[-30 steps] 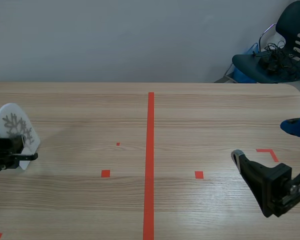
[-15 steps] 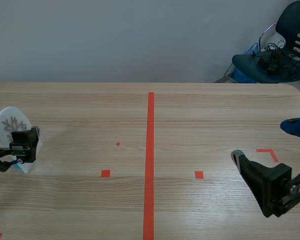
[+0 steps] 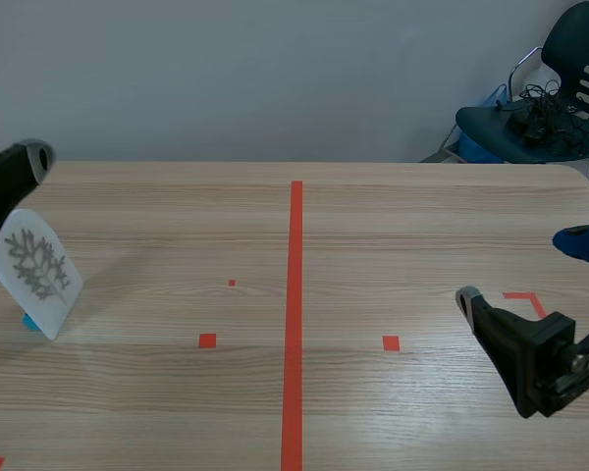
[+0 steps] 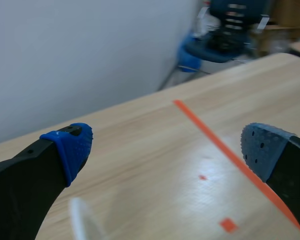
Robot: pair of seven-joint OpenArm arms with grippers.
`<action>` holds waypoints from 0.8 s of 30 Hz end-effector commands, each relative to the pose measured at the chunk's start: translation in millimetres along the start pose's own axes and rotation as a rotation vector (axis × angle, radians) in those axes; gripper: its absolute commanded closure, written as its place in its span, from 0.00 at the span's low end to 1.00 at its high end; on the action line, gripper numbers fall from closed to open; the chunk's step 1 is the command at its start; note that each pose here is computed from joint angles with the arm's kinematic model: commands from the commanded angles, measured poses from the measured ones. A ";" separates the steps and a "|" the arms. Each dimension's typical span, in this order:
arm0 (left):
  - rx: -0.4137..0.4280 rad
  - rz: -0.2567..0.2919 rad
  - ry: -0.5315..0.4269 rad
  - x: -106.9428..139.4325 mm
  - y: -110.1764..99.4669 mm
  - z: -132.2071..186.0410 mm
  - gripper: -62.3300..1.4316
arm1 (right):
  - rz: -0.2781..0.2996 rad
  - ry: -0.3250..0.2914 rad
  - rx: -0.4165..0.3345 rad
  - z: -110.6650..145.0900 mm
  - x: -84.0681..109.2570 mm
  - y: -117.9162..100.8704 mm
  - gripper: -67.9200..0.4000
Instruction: Do the leaf sorting experiment
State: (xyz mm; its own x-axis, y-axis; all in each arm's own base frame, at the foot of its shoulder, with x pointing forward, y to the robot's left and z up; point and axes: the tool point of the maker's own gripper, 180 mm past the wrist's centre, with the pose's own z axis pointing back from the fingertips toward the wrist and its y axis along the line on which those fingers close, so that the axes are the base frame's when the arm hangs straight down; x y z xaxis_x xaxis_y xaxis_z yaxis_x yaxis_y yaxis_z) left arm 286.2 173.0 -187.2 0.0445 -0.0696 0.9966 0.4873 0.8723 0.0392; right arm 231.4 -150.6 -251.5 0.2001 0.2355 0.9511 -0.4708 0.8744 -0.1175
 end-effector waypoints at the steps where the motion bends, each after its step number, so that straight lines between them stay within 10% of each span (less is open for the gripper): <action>1: -0.034 0.044 0.002 -6.3 -16.8 2.1 0.00 | 0.020 -0.062 -0.030 0.2 22.8 -11.6 0.00; 10: -0.231 0.138 0.044 -17.9 -91.5 8.7 0.00 | 0.042 -0.044 -0.053 3.3 29.7 -21.5 0.00; 24: -0.293 0.110 0.066 -27.1 -114.4 4.9 0.00 | 0.042 -0.044 -0.054 3.3 29.7 -21.6 0.00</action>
State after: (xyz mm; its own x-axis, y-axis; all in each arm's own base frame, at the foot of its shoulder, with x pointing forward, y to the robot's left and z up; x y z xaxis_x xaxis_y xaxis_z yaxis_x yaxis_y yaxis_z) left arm 223.7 76.9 -223.1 0.1763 -0.0429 0.9834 0.7057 0.7020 -0.0959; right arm 240.4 -168.0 -231.5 0.1823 0.2654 0.9467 -0.4291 0.8878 -0.1663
